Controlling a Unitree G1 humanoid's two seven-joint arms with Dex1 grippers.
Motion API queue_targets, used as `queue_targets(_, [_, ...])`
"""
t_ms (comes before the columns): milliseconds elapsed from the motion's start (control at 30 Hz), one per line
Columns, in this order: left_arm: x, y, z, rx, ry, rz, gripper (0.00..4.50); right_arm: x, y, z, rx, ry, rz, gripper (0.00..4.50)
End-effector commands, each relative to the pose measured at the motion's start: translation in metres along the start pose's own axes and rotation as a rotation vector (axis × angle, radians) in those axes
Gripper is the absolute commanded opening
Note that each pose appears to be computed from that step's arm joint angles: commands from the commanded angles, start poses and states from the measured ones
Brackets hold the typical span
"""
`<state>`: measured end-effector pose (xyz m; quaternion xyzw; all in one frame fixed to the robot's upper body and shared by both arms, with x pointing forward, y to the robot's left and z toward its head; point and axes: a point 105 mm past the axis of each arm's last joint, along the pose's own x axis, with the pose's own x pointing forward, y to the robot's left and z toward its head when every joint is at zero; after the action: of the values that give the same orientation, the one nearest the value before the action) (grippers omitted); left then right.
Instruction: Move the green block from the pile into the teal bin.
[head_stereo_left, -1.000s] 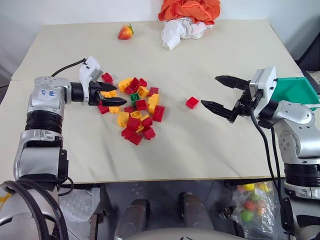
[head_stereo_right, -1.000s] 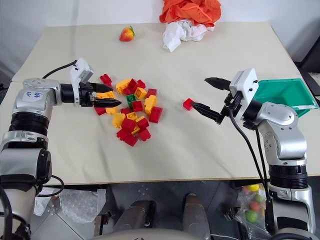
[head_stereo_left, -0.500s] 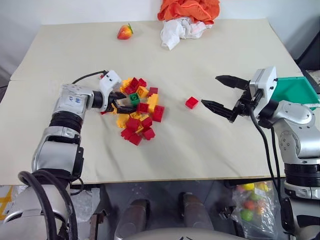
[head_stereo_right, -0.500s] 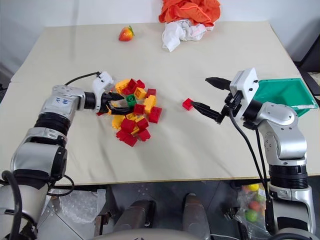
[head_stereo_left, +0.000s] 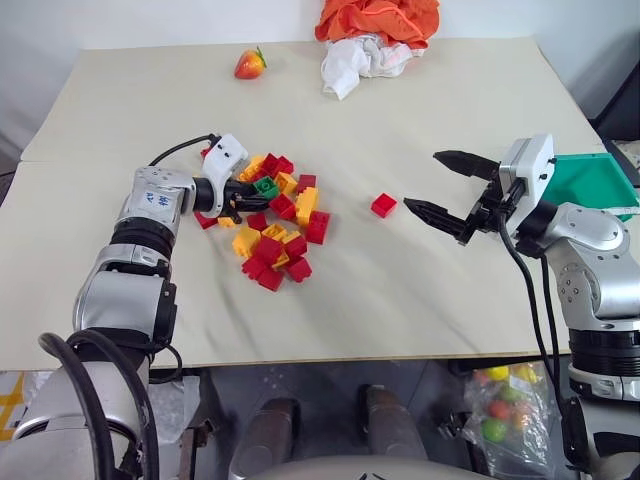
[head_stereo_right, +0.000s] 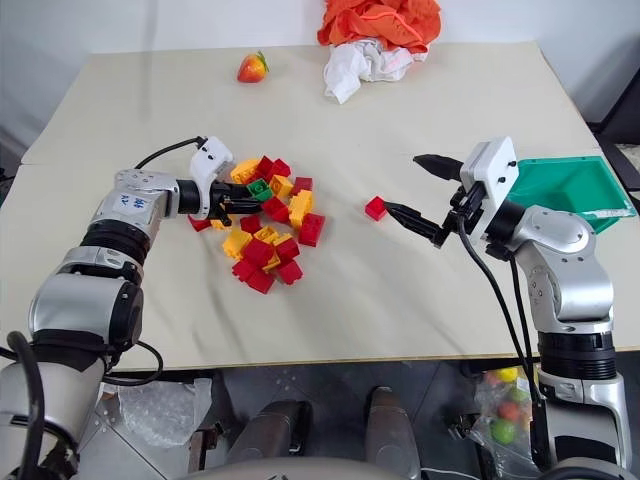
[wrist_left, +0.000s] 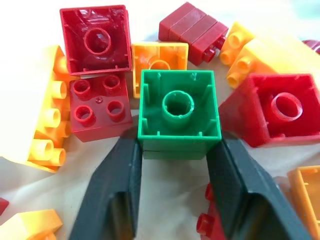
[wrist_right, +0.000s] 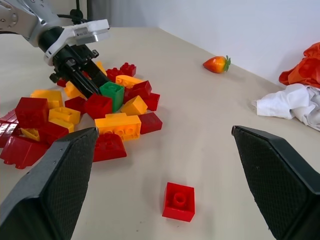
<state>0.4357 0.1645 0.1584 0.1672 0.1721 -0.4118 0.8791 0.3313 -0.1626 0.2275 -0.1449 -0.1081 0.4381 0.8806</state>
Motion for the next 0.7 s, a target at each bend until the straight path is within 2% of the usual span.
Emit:
queue_targets(33, [-0.021,0.010,0.042,0.067,-0.113,0.008,1.48,-0.008,-0.004,0.018,-0.054,-0.044,-0.028,4.50])
queue_targets(200, [-0.030,-0.010,0.076,0.195,-0.167,-0.141,1.48,-0.015,-0.011,0.022,-0.070,-0.039,-0.062,4.50])
queue_targets(300, [-0.018,-0.033,0.092,0.247,-0.190,-0.238,1.48,-0.018,-0.015,0.023,-0.076,-0.031,-0.078,4.50])
queue_targets(367, [0.002,-0.059,0.096,0.281,-0.191,-0.340,1.48,-0.022,-0.016,0.023,-0.077,-0.020,-0.083,4.50])
queue_targets(500, [0.035,-0.100,0.089,0.298,-0.176,-0.465,1.48,-0.027,-0.014,0.021,-0.079,0.003,-0.083,4.50])
queue_targets(600, [0.069,-0.138,0.071,0.282,-0.142,-0.563,1.48,-0.033,-0.012,0.021,-0.081,0.009,-0.105,4.50])
queue_targets(667, [0.086,-0.152,0.062,0.277,-0.120,-0.567,1.48,-0.037,-0.009,0.021,-0.079,0.016,-0.118,4.50])
queue_targets(700, [0.090,-0.153,0.061,0.282,-0.111,-0.556,1.83,-0.039,-0.008,0.020,-0.076,0.023,-0.123,4.50])
